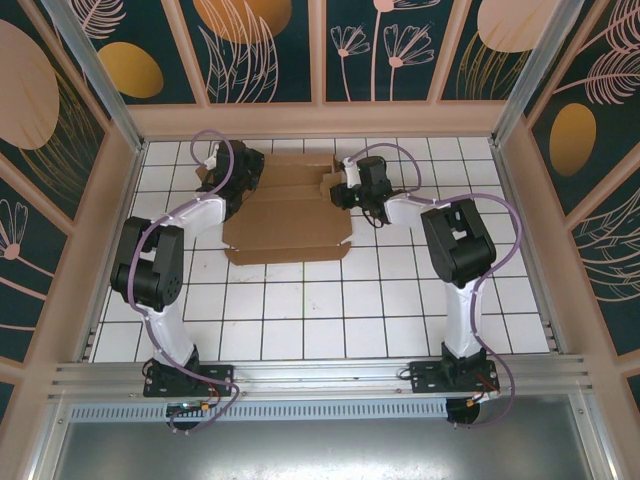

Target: Fold the paper box

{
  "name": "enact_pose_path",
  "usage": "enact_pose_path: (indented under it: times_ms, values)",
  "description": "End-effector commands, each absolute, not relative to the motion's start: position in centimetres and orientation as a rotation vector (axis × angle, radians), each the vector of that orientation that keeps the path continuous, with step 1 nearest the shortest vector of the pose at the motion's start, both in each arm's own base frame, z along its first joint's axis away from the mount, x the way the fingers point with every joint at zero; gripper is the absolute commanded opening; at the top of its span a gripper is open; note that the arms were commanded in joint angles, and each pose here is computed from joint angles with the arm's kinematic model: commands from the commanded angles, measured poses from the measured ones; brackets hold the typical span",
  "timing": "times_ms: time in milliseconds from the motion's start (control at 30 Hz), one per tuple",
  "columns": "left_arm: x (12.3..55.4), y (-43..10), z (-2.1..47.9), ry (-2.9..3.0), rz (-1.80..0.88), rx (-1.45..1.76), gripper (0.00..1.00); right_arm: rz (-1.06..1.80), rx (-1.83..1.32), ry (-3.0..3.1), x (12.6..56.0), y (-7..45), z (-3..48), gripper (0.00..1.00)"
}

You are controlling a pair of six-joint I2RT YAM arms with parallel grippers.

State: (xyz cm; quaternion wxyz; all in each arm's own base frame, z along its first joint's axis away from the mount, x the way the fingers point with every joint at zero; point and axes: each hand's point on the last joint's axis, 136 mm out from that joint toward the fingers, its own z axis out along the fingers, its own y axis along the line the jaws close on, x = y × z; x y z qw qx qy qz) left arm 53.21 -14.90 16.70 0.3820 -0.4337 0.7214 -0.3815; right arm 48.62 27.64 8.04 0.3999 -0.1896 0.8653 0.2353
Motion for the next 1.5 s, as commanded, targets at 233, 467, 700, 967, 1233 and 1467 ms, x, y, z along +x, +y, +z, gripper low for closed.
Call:
enact_pose_path:
  times_ms: [233, 467, 700, 967, 1233, 1467]
  values:
    - [49.1, -15.7, 7.5, 2.176, -0.786, -1.150, 0.00, 0.485, -0.629, 1.833, 49.5, 27.7, 16.2, 0.33]
    - [49.0, -15.7, 7.0, 2.187, -0.777, -1.152, 0.00, 0.484, -0.670, 1.793, 49.6, 28.0, 16.0, 0.41]
    - [49.0, -15.6, 7.4, 2.178, -0.777, -1.146, 0.00, 0.520, -0.643, 1.837, 50.2, 29.1, 14.6, 0.41]
    - [48.3, -15.4, 6.3, 2.191, -0.750, -1.139, 0.00, 0.457, -0.624, 1.909, 49.3, 29.7, 12.1, 0.37]
    - [47.9, -15.4, 8.0, 2.139, -0.768, -1.111, 0.00, 0.332, -0.427, 1.992, 50.7, 28.7, 11.2, 0.28]
    - [47.6, -15.6, 7.7, 2.150, -0.778, -1.128, 0.00, 0.237, -0.421, 2.024, 51.5, 28.4, 10.2, 0.27]
